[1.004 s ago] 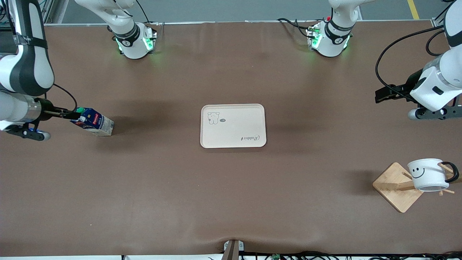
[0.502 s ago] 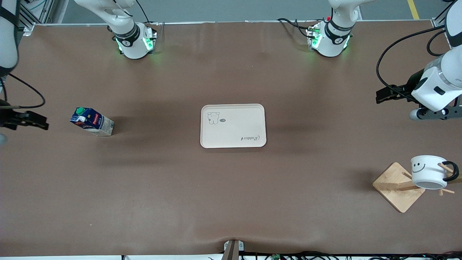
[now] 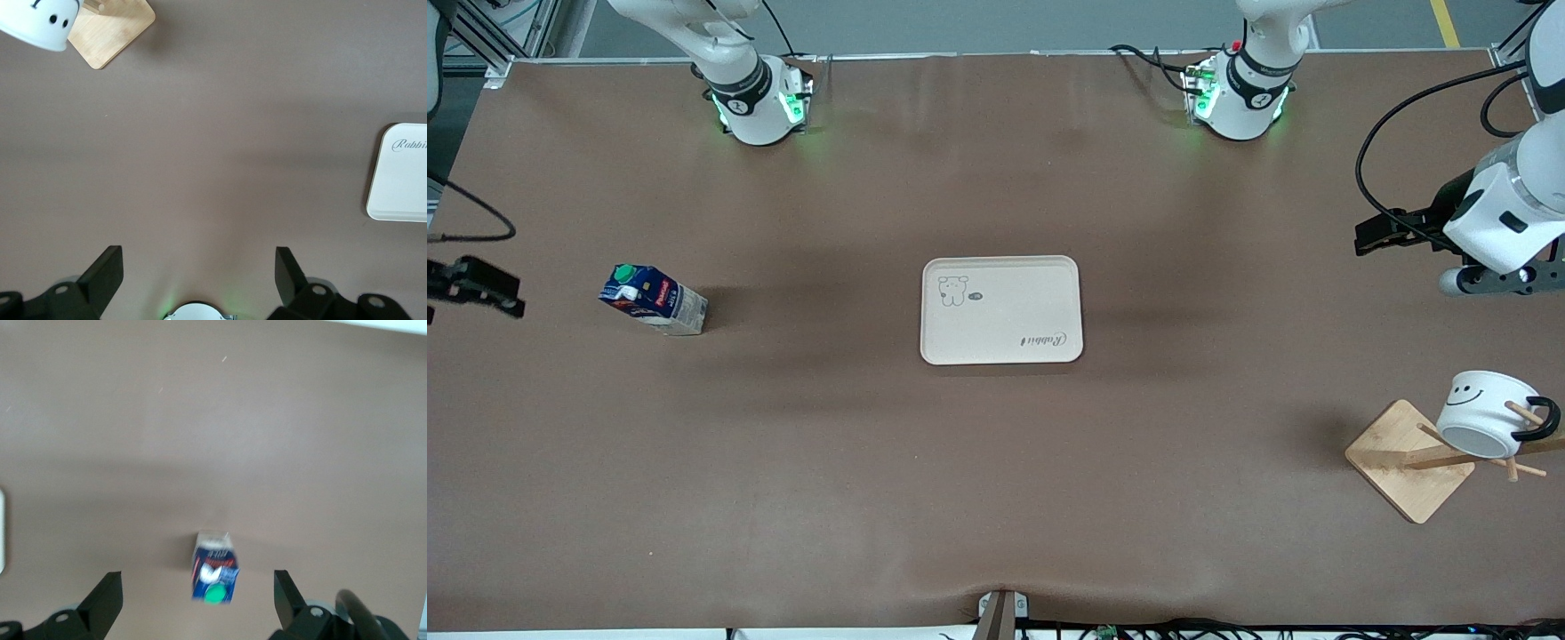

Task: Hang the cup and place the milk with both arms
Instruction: 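Open the right gripper and withdraw it from the milk carton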

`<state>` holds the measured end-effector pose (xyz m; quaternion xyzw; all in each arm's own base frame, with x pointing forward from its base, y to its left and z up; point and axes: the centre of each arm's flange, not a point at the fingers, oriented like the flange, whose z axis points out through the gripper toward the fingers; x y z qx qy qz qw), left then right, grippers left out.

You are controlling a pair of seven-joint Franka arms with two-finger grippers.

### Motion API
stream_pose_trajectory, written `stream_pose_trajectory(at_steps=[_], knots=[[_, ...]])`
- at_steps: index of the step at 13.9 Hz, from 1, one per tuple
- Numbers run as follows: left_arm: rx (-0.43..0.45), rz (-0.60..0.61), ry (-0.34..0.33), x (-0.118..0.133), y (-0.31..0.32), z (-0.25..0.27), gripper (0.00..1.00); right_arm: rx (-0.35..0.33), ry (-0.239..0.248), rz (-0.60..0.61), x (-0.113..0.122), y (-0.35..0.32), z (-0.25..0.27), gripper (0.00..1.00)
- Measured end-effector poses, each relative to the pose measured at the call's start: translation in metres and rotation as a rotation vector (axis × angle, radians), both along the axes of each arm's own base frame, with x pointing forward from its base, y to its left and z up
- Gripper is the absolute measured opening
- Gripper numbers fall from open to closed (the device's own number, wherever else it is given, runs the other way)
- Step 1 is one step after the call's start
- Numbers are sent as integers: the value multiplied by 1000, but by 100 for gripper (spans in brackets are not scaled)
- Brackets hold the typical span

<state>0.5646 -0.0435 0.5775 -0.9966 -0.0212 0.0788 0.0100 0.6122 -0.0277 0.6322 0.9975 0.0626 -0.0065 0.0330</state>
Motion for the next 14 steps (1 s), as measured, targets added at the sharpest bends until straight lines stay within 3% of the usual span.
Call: stream_pose_trajectory(at_steps=[2,5,6,9,11,14], knots=[[0,1,-1,0,1,0,100,12,56,0,-17,4,9,100],[-1,2,-3,1,2,1,100,103,125,-57,-40,-27,-8,100],[-1,2,-3,1,2,1,100,121,129,-70,-50,-39,-15,100],[-3,2,-17,2,2,7,100,131,87,-74,-73,-44,-13,100],[-4,2,-26,3,2,11,100,84,50,-60,-80,-41,4,100],[-4,-1,-33,3,0,14,100,46,35,-43,-83,-35,12,100]])
